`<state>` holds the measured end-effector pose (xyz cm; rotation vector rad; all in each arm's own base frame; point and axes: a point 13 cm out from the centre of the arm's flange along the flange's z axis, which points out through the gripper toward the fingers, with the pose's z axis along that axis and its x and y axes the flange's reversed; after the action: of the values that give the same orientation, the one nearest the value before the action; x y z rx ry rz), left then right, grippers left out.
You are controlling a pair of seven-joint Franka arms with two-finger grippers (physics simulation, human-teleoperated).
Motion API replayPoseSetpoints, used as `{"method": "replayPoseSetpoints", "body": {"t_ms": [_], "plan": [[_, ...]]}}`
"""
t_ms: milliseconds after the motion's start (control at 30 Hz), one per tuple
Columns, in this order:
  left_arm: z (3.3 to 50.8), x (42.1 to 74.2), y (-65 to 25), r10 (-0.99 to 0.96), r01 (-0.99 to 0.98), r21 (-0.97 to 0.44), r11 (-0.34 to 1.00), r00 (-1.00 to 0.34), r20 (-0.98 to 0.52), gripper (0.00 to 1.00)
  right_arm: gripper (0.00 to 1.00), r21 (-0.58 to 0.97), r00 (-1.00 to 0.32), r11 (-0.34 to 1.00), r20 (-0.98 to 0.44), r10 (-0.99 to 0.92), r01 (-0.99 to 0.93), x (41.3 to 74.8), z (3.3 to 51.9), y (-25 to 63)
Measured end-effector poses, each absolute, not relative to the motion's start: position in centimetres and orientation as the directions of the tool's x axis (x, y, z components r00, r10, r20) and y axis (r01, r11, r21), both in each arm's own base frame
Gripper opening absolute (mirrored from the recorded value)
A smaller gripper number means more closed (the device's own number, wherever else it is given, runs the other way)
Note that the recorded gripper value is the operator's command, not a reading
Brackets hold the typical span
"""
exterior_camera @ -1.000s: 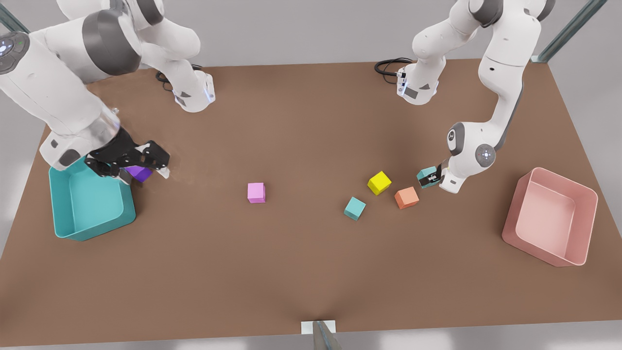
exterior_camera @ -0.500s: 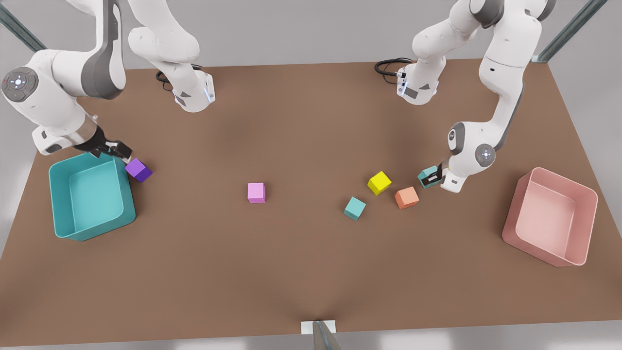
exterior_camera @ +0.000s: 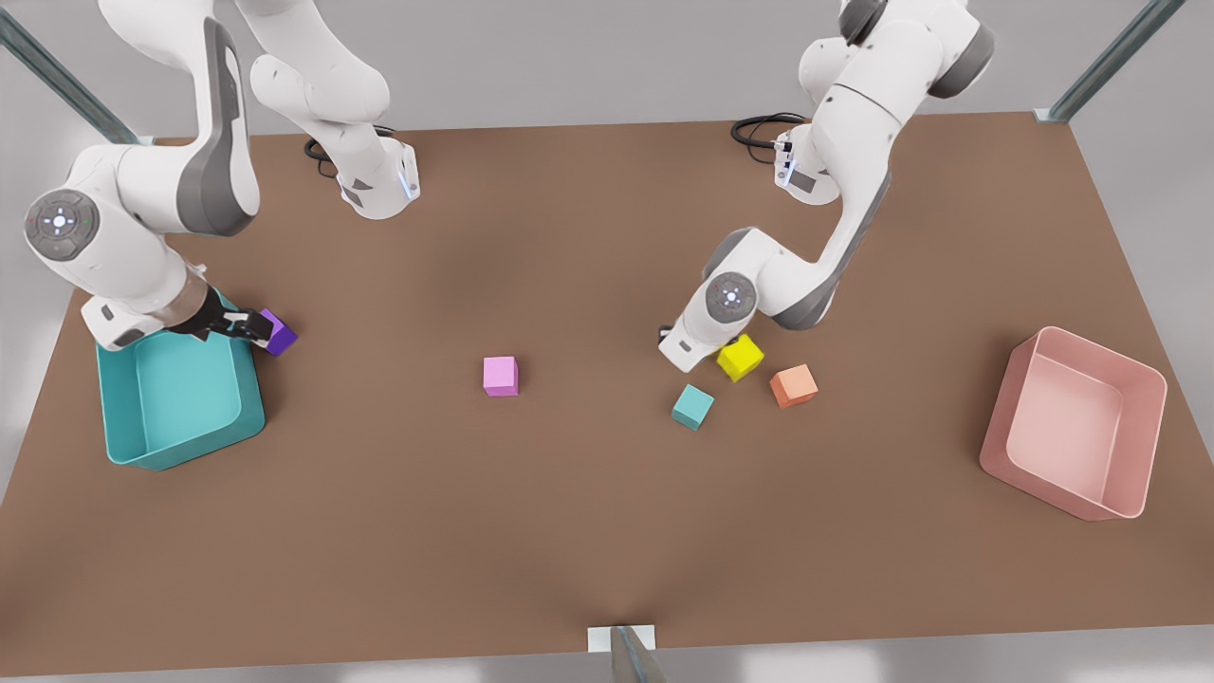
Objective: Stack the two blue cubes on top of each other
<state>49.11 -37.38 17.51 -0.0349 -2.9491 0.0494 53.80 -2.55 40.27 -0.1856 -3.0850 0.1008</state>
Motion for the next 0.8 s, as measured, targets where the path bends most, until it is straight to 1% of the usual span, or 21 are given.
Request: {"method": "replayPoseSetpoints", "body": {"t_ms": [100,133,267,400,800], "plan": [[17.0,53.8,-37.0,-0.044,-0.051,-0.038,0.998,-0.984,0.175,0.61,1.0,-0.08,-0.992,0.991,0.059,0.108,0.104,53.8,39.6,-2.3],[16.3,54.7,-36.4,-0.064,-0.07,-0.029,0.997,-0.982,0.177,0.61,1.0,-0.082,-0.993,0.992,0.061,0.104,0.099,53.8,39.5,-2.2],[13.5,56.2,-33.8,-0.117,-0.116,0.018,0.993,-0.974,0.192,0.61,1.0,-0.086,-0.995,0.993,0.06,0.084,0.079,54.2,39.5,-1.3],[12.1,56.2,-33.0,-0.138,-0.131,0.048,0.99,-0.972,0.193,0.61,1.0,-0.085,-0.996,0.995,0.063,0.065,0.06,54.5,39.4,-0.4],[11.7,56.7,-34.0,-0.194,-0.19,0.041,0.981,-0.964,0.181,0.61,1.0,-0.086,-0.998,0.996,0.066,0.016,0.011,54.4,39.4,2.3]]}}
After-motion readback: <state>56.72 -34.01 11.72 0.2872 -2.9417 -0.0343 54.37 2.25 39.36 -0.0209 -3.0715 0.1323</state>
